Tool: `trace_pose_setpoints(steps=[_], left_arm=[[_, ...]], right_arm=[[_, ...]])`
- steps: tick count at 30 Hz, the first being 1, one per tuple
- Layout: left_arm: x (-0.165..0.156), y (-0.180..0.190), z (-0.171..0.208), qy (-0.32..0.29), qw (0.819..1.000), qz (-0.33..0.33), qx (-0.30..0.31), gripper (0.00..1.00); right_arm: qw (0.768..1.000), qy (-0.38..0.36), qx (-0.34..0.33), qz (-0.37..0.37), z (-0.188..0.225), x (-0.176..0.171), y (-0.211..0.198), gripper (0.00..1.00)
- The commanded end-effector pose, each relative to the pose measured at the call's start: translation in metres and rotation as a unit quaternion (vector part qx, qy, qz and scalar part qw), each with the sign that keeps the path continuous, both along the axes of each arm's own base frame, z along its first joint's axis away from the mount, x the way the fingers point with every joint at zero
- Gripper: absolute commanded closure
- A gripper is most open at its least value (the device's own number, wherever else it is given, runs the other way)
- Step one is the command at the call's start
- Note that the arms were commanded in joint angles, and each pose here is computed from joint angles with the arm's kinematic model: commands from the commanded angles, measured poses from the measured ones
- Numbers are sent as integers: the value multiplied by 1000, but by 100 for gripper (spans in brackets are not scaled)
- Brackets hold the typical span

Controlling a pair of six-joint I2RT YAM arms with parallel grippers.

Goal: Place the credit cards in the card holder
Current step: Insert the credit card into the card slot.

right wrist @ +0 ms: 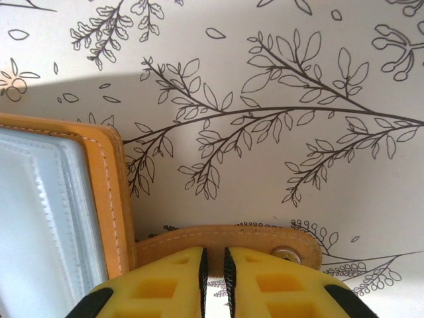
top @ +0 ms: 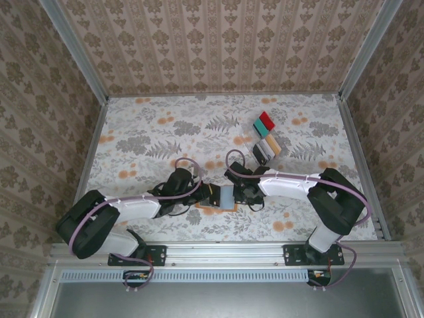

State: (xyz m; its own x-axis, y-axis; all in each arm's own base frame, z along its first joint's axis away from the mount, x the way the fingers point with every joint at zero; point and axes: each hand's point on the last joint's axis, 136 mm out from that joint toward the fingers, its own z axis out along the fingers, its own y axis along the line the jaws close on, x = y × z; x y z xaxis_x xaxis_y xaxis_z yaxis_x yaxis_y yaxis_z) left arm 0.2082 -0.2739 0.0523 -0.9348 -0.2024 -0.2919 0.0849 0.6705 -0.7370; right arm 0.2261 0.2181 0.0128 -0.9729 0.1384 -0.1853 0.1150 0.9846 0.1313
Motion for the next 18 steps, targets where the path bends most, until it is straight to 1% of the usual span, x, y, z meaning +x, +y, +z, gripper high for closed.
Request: trace_pose_setpoints(steps=[1, 6, 14, 18], left_arm=[[-9, -5, -3, 12, 1000, -18, -4, 100], [-14, -7, -6, 11, 999, -40, 1, 100], [-13, -8, -11, 12, 999, -41, 1, 100], [-13, -9, -14, 14, 999, -45, 7, 97]], right_arm=[[1000, 24, -3, -9, -25, -5, 0, 82], [1000, 25, -6, -9, -25, -5, -1, 82], [1000, 24, -7, -7, -24, -4, 0, 81], [1000, 20, -7, -7, -21, 0, 1, 81]])
